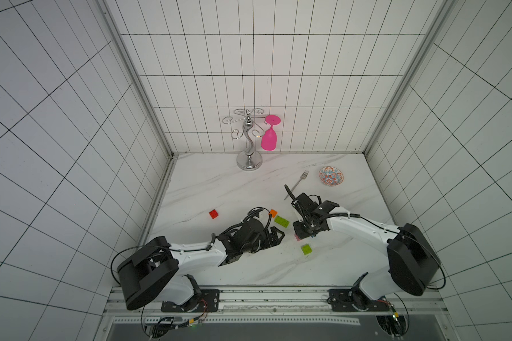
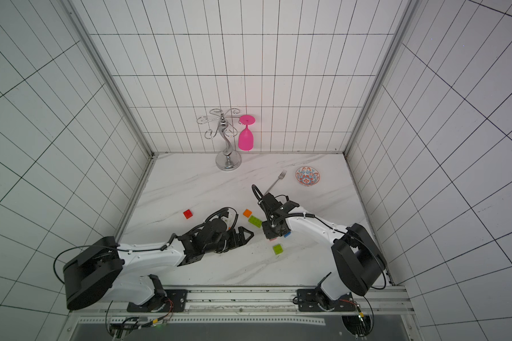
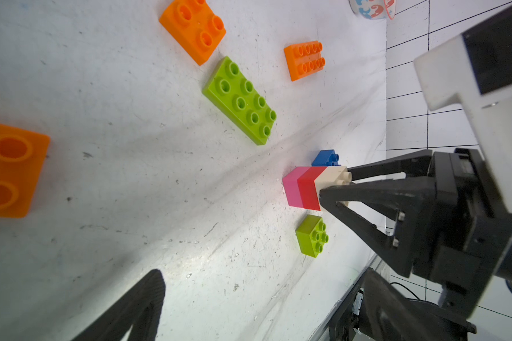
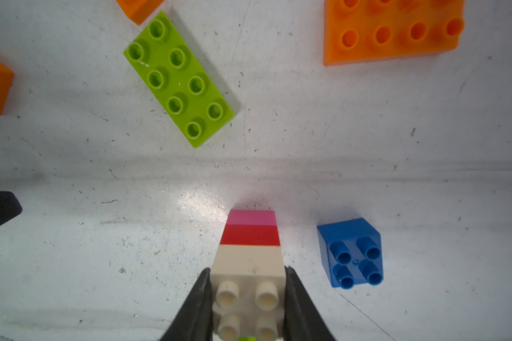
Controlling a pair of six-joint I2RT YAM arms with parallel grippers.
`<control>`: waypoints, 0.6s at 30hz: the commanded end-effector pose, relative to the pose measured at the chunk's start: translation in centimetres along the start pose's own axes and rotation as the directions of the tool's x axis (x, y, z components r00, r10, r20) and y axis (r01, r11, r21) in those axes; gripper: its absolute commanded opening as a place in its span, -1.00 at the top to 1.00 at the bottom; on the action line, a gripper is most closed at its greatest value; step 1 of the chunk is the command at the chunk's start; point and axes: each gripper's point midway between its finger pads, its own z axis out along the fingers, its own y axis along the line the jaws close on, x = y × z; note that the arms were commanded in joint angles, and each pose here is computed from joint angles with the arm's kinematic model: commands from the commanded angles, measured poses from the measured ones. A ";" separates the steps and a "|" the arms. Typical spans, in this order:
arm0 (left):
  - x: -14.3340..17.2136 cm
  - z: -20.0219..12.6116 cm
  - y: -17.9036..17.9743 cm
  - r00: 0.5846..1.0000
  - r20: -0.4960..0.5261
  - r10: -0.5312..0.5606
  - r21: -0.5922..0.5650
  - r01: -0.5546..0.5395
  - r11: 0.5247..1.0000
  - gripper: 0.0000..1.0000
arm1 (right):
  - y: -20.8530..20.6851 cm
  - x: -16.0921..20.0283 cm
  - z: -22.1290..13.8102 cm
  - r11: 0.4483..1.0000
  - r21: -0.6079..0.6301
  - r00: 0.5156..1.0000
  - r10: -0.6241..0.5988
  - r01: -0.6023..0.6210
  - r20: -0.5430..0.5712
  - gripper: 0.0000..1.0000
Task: Assemble the letter r with lego
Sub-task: Assemble the lego brick with the lego brick.
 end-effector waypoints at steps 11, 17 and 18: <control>-1.2 -1.6 0.8 0.999 0.049 -0.015 -0.009 0.015 1.000 -0.93 | -1.6 8.3 4.3 0.993 0.113 0.919 0.007 0.041 -0.394 1.00; -3.2 -4.1 1.7 0.993 0.110 -0.033 -0.024 0.036 0.999 -0.93 | -1.4 9.8 6.1 0.988 0.150 0.905 0.026 0.042 -0.425 1.00; -3.5 -4.6 1.8 0.992 0.120 -0.034 -0.026 0.038 0.999 -0.93 | -1.4 9.9 6.3 0.989 0.147 0.904 0.031 0.035 -0.426 1.00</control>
